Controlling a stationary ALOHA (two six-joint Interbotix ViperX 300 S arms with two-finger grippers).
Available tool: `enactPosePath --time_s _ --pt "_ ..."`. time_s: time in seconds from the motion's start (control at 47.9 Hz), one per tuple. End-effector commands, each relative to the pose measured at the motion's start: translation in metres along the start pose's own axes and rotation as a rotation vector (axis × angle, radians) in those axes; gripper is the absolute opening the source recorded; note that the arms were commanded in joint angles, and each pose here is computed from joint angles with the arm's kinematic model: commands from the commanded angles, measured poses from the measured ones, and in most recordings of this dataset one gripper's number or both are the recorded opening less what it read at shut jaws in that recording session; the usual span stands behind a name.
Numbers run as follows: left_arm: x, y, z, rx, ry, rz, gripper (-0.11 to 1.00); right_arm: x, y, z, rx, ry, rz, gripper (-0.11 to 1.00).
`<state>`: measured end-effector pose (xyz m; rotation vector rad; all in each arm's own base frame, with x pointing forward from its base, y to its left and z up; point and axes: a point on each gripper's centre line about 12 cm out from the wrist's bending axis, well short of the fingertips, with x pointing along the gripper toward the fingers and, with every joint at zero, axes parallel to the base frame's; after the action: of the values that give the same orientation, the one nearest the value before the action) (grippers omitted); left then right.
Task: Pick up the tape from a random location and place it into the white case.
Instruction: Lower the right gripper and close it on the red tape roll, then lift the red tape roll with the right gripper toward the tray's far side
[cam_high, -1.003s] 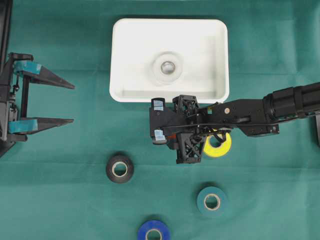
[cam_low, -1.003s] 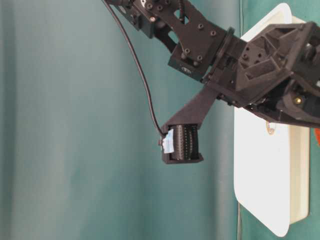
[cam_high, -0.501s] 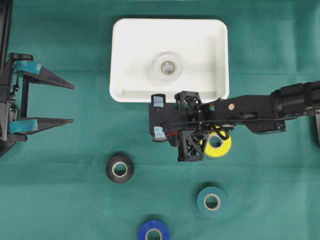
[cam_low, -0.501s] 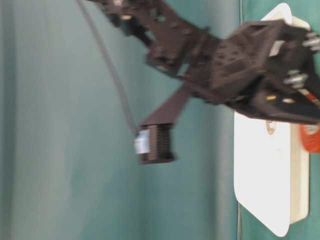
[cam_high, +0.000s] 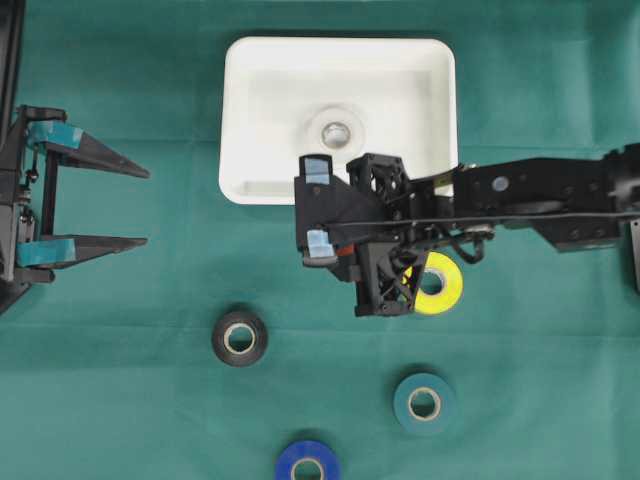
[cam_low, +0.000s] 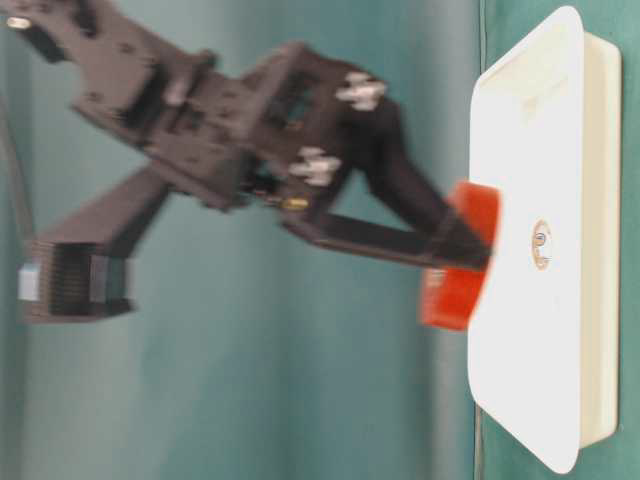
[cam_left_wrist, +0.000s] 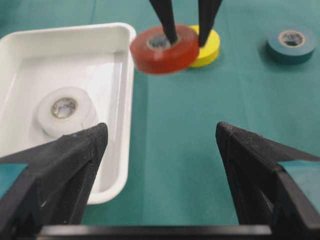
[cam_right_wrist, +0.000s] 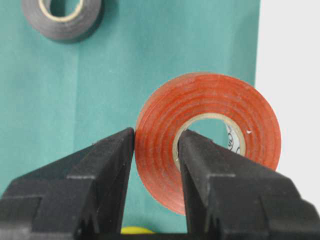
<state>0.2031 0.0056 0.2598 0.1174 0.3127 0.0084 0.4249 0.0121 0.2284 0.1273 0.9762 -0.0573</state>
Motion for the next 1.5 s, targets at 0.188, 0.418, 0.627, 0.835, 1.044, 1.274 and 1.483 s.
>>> enactPosePath --time_s 0.188,0.418,0.627,0.835,1.044,1.274,1.483 --pt "0.0 0.0 0.006 -0.001 -0.018 0.001 0.86 -0.059 0.004 0.031 -0.004 -0.091 0.007 0.31" --pt "0.0 0.0 0.006 -0.003 -0.018 0.001 0.86 -0.077 0.005 0.037 -0.011 -0.095 -0.001 0.31" --pt "0.0 0.0 0.006 -0.003 -0.018 0.001 0.86 -0.078 0.005 0.037 -0.012 -0.095 0.002 0.31" --pt "0.0 0.0 0.006 -0.003 -0.018 0.001 0.86 -0.078 0.005 0.037 -0.013 -0.095 0.0 0.31" --pt "0.0 0.0 0.006 -0.003 -0.018 0.001 0.86 -0.078 0.005 0.037 -0.013 -0.098 0.001 0.31" --pt "0.0 0.0 0.006 -0.003 -0.018 0.001 0.86 -0.078 0.005 0.037 -0.013 -0.096 0.001 0.31" --pt "0.0 0.0 0.006 -0.003 -0.018 0.001 0.86 -0.078 0.005 0.037 -0.012 -0.09 0.001 0.31"
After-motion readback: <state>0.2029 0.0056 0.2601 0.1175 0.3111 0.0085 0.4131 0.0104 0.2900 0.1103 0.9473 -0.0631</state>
